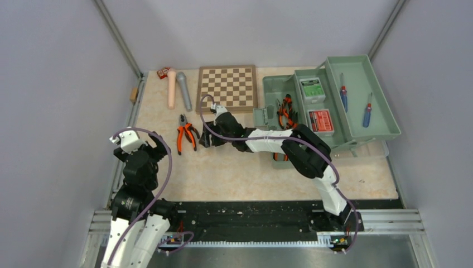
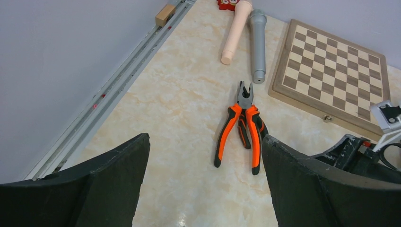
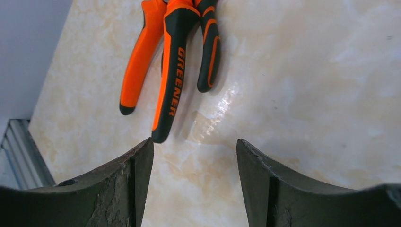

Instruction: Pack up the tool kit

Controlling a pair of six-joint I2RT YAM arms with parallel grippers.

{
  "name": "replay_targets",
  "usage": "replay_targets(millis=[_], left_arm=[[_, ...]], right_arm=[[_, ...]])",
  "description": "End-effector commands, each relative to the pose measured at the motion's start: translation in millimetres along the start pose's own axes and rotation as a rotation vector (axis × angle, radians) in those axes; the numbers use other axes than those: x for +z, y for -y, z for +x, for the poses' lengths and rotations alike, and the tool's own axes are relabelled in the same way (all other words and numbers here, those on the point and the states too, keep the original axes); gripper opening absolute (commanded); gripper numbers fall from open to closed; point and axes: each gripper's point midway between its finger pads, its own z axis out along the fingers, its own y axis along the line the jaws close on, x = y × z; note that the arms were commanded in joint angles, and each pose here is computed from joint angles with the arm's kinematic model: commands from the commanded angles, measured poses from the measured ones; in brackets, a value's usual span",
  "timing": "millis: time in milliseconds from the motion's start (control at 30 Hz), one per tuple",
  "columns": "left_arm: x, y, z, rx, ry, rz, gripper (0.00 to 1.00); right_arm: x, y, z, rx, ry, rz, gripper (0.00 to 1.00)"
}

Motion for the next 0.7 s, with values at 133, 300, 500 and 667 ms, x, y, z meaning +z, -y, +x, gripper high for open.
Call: replay_targets(millis=[133,300,500,667], left_arm=[[-0.3,0.6,-9.8,-0.018,0.041,0.004,0.92],[-0.1,0.6,-9.7,-0.018,0.04,0.003,0.92],[-0.1,1.0,-9.5,-0.017,0.039,0.005,0.92],[0.2,1.3,-9.1,-0.017,0.038,0.006,0.92]], right_arm=[[30.2,-42.5,-14.0,0.183,0.007,-0.167,0.62],[48.8,-39.9,8.6,0.239,-0.056,-0.188,0.58],[59.2,-43.4,24.4,0.287,-0.113,-0.229,0.56],[62.0,-42.5,28.9,0.316,-0.128,-0.227,0.5]])
